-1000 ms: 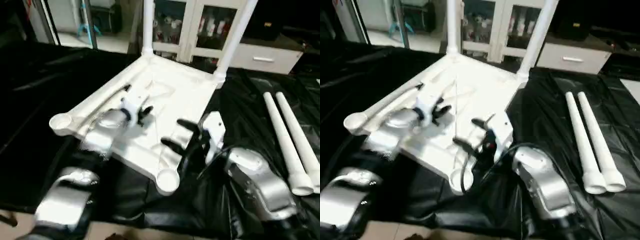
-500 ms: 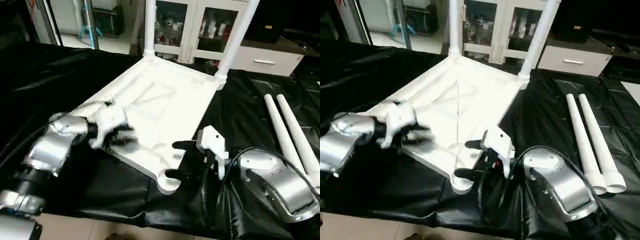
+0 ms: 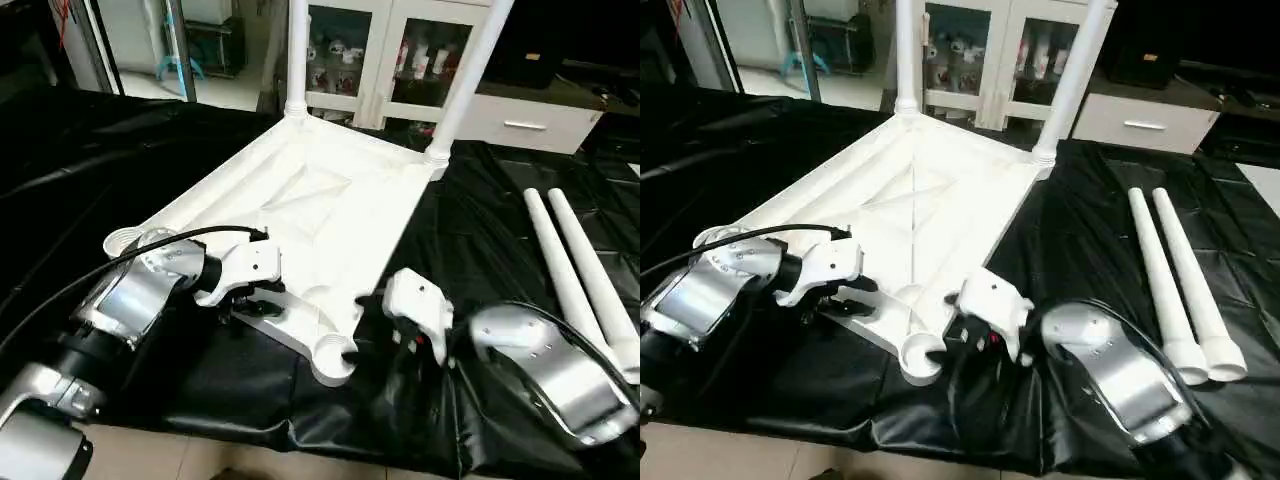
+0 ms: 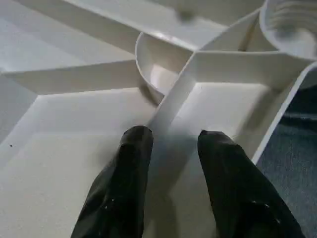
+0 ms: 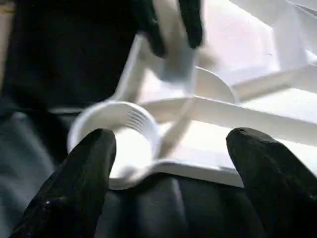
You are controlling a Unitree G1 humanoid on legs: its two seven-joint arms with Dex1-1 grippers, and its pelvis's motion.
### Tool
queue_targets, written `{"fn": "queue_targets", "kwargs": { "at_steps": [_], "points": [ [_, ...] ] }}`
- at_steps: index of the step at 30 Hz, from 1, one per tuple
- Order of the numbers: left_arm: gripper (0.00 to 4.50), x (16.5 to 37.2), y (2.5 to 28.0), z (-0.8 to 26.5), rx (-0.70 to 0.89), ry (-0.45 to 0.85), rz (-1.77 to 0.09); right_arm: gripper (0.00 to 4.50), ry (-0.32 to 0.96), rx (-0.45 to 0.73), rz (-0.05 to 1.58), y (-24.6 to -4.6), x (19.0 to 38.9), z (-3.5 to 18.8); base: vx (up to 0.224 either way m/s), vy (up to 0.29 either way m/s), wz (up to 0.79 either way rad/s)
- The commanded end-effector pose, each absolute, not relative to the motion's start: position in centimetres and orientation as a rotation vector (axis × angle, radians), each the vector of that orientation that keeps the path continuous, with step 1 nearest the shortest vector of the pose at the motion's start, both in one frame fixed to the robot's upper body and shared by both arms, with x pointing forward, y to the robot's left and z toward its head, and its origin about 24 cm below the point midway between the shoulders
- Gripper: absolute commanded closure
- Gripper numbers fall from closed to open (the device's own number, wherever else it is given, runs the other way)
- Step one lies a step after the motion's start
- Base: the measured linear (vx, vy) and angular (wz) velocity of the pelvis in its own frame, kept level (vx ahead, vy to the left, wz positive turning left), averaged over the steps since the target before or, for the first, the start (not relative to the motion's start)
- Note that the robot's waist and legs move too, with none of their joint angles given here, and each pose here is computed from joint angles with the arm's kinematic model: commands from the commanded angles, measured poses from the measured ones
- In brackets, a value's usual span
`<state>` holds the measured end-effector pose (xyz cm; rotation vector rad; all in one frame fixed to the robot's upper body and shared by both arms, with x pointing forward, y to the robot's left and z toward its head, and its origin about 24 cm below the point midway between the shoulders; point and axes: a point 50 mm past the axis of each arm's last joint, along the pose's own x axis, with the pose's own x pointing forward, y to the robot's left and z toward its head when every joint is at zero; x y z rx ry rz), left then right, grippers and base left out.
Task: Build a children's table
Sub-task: Rotate table base
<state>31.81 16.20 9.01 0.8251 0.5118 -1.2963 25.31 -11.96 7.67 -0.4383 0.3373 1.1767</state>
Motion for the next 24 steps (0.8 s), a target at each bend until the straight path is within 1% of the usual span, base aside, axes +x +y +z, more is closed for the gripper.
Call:
{"fn": "queue_targets", "kwargs": {
  "at_steps": [1,2,5,6,7,9,10,11,13,14,15,16,17,18,21,24],
  "points": [
    [2.63,32.2,17.3,8.6,0.873,0.568,-1.238,0.58,0.3,-0.423,1.183,-11.6,25.3,8.2,0.0,0.0,0.0],
    [2.63,32.7,17.6,9.0,0.886,0.553,-1.204,0.58,0.277,-0.373,1.219,-11.2,24.9,8.7,0.0,0.0,0.0],
    [2.63,32.8,17.8,9.4,0.871,0.554,-1.205,0.58,0.272,-0.358,1.246,-11.1,24.5,8.8,0.0,0.0,0.0],
    [2.63,32.6,17.7,10.1,0.794,0.539,-1.234,0.58,0.271,-0.352,1.258,-11.0,24.4,8.8,0.0,0.0,0.0],
    [2.63,32.6,17.7,10.1,0.794,0.539,-1.234,0.58,0.271,-0.352,1.258,-11.0,24.4,8.8,0.0,0.0,0.0],
    [2.63,32.3,17.5,11.5,0.684,0.505,-1.291,0.58,0.268,-0.354,1.261,-11.1,24.3,8.8,0.0,0.0,0.0],
    [2.63,32.2,17.5,11.5,0.683,0.505,-1.292,0.58,0.268,-0.354,1.261,-11.1,24.3,8.8,0.0,0.0,0.0],
    [2.44,32.0,17.5,12.1,0.645,0.5,-1.317,0.58,0.266,-0.357,1.259,-11.2,24.3,8.8,0.0,0.0,0.0],
    [2.28,31.9,17.6,12.4,0.633,0.508,-1.341,0.58,0.264,-0.358,1.26,-11.3,24.4,8.8,0.0,0.0,0.0],
    [2.28,31.9,17.6,12.4,0.633,0.508,-1.341,0.58,0.264,-0.358,1.26,-11.3,24.4,8.8,0.0,0.0,0.0],
    [2.15,31.8,17.6,12.4,0.637,0.519,-1.359,0.58,0.265,-0.358,1.267,-11.4,24.3,8.9,0.0,0.0,0.0],
    [2.15,31.6,17.6,12.2,0.656,0.532,-1.374,0.58,0.268,-0.36,1.276,-11.4,24.3,8.9,0.0,0.0,0.0],
    [1.9,31.6,17.6,12.2,0.656,0.532,-1.374,0.58,0.268,-0.36,1.276,-11.4,24.3,8.9,0.0,0.0,0.0],
    [1.85,31.5,17.6,11.8,0.675,0.55,-1.388,0.58,0.272,-0.362,1.281,-11.4,24.2,8.8,0.0,0.0,0.0],
    [1.84,31.1,17.7,10.8,0.754,0.628,-1.427,0.58,0.278,-0.367,1.282,-11.5,24.2,8.7,0.0,0.0,0.0],
    [1.84,31.0,17.5,10.4,0.783,0.641,-1.437,0.58,0.281,-0.365,1.285,-11.6,24.1,8.7,0.0,0.0,0.0]
  ]
}}
